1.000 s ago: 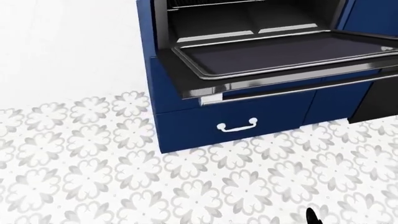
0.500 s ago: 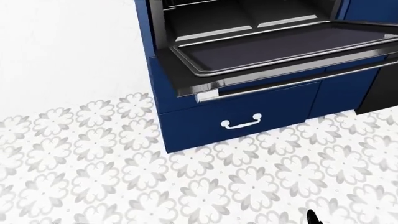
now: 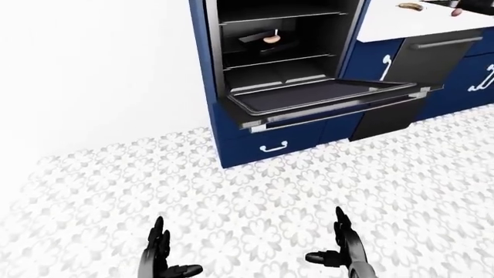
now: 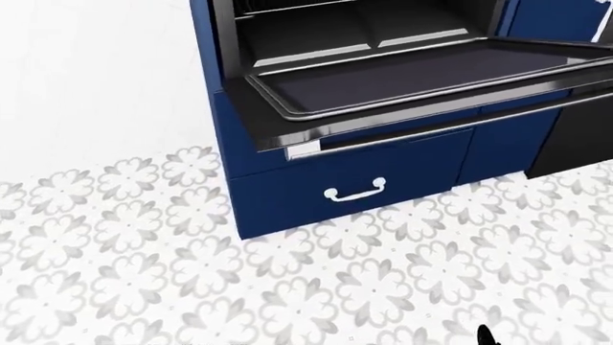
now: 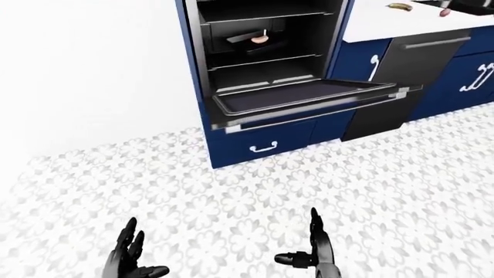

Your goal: Close the oven door.

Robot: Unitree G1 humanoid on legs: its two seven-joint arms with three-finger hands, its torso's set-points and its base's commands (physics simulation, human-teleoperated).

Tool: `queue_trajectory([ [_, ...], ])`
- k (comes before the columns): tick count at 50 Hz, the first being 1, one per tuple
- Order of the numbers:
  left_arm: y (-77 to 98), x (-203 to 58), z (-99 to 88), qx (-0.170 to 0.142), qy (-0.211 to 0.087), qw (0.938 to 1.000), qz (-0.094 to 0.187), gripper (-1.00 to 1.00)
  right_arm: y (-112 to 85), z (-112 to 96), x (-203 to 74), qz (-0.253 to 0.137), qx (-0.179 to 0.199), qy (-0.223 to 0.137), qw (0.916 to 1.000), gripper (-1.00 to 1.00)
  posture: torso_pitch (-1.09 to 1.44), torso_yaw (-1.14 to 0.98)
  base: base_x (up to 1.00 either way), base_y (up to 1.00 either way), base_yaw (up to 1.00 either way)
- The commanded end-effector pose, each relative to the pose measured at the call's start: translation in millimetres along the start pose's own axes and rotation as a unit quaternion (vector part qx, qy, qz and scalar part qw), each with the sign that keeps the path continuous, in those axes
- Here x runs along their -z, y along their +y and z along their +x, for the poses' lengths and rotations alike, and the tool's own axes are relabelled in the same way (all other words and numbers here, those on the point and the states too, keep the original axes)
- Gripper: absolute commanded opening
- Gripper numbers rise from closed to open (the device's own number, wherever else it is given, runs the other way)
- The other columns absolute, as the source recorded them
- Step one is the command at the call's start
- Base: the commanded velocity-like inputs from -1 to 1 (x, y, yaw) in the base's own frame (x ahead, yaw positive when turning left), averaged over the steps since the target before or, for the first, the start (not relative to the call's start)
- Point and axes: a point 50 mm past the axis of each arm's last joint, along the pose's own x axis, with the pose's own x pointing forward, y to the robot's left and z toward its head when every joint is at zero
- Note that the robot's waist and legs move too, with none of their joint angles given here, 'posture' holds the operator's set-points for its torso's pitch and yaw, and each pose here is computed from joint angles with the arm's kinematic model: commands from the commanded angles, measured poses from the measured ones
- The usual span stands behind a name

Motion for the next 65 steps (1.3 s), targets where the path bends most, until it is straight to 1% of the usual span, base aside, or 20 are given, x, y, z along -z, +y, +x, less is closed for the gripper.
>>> queue_trajectory([
  [1,8.1,-15.5,6.1,-0.012,-0.042,0.999,0.009,1.0,3.6,7.0,-15.0,-0.005,-0.008,-0.038,0.9992,1.0,0.0,0.0,0.0,0.09,0.0],
  [65,10.3,-16.0,5.8,-0.011,-0.042,0.999,0.007,1.0,3.5,6.3,-14.4,-0.006,-0.01,-0.038,0.9992,1.0,0.0,0.0,0.0,0.09,0.0],
])
